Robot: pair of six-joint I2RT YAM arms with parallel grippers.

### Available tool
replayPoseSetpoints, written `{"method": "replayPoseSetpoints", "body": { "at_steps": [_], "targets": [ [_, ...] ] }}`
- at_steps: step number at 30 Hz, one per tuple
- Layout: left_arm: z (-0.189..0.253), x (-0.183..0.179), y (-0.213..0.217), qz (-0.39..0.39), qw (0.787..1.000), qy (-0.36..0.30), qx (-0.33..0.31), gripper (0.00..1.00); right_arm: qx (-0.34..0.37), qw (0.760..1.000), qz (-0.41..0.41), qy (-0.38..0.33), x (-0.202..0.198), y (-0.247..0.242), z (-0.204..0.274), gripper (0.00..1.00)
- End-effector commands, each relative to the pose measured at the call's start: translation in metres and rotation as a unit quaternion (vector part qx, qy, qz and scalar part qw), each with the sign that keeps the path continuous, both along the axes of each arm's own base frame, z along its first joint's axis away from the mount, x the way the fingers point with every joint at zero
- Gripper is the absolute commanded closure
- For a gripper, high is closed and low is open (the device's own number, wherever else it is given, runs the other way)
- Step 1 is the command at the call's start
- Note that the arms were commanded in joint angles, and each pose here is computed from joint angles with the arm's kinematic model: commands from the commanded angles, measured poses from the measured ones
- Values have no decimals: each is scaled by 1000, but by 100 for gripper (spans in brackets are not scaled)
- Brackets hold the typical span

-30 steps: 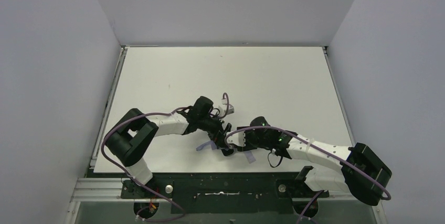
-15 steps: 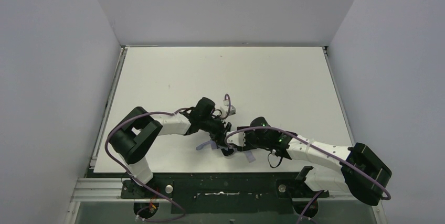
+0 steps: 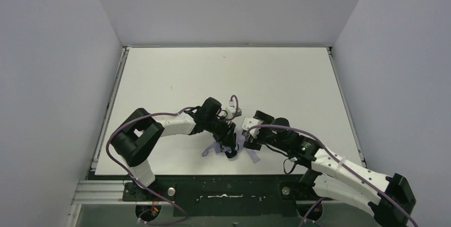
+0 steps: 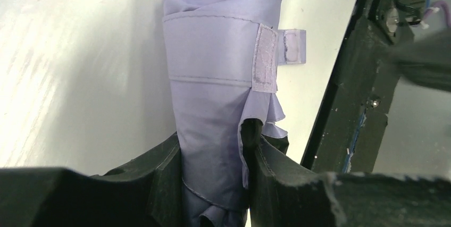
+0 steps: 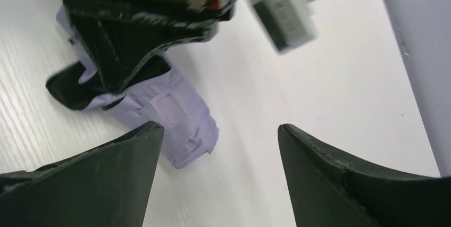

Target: Put away the umbrella

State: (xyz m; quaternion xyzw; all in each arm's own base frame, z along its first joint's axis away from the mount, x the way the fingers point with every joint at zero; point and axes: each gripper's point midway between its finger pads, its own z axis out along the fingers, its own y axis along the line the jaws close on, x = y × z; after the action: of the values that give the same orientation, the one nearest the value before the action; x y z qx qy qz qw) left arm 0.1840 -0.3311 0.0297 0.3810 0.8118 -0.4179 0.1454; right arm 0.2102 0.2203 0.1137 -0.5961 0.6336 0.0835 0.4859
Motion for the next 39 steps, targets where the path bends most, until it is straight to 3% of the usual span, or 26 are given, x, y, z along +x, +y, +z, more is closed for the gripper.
{"method": "replayPoseSetpoints", "body": {
  "at_steps": [1, 6, 10, 14, 21, 29, 39],
  "targets": [
    [0, 16, 14, 49, 996, -44, 51, 86, 167, 978, -121, 20, 6, -6, 72, 21],
    [-3, 25, 23, 102, 990, -62, 78, 86, 263, 905, -311, 122, 6, -39, 80, 27],
    [-9, 24, 24, 127, 986, -59, 89, 85, 278, 816, -477, 170, 5, -76, 60, 29],
    [-14, 23, 25, 147, 983, -45, 95, 85, 266, 763, -547, 219, -7, -87, 33, 28],
    [-16, 23, 21, 160, 982, -33, 99, 85, 251, 697, -597, 307, -23, -71, -12, 31],
    [-21, 23, 20, 223, 969, -22, 100, 94, 272, 618, -636, 374, -30, -48, -43, 37],
    [-35, 14, 27, 266, 955, -35, 123, 95, 221, 577, -674, 405, -16, -56, -75, 42]
  ]
}}
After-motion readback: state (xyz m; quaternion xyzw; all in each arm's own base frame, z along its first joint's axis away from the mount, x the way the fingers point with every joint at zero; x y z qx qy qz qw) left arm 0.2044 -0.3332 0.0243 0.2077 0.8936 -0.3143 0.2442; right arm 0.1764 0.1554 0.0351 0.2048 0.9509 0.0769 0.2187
